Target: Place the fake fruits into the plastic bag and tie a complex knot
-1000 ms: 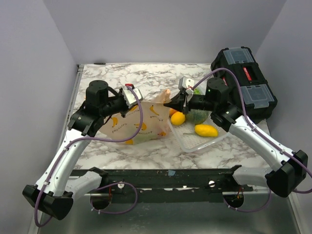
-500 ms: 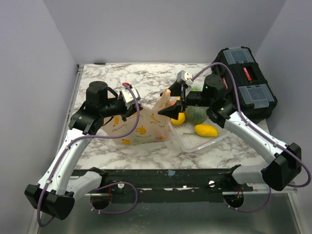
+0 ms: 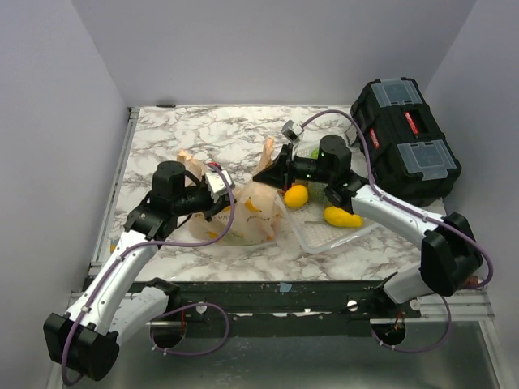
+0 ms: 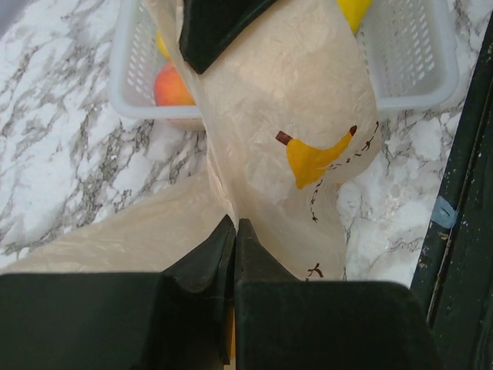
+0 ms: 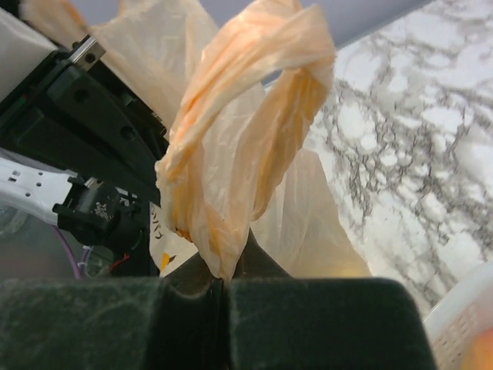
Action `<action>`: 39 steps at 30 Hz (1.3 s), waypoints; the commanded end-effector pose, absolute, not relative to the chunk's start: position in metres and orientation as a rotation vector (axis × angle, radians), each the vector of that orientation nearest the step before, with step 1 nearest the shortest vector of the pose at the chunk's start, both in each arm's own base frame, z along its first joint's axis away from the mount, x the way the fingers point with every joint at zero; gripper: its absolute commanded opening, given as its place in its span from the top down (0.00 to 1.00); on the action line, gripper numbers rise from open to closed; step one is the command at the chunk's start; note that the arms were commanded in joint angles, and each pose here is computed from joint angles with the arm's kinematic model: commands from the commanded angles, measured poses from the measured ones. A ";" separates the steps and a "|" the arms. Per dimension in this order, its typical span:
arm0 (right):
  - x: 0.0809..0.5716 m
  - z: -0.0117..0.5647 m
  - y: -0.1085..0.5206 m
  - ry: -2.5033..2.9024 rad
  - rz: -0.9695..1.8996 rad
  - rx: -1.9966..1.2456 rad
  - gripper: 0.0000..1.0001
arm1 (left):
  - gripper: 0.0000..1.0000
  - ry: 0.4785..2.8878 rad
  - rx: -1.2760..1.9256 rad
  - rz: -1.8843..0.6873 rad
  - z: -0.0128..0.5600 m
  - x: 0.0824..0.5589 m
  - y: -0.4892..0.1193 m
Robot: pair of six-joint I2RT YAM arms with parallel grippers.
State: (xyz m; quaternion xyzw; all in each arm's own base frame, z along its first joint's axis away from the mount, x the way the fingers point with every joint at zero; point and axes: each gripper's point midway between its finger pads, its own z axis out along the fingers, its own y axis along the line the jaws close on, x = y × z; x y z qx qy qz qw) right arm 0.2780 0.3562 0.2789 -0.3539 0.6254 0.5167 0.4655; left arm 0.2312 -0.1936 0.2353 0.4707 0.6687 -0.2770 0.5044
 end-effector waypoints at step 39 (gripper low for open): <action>0.257 0.292 0.379 1.386 1.144 -1.049 0.42 | 1.00 1.543 0.777 -1.100 0.363 0.245 -0.247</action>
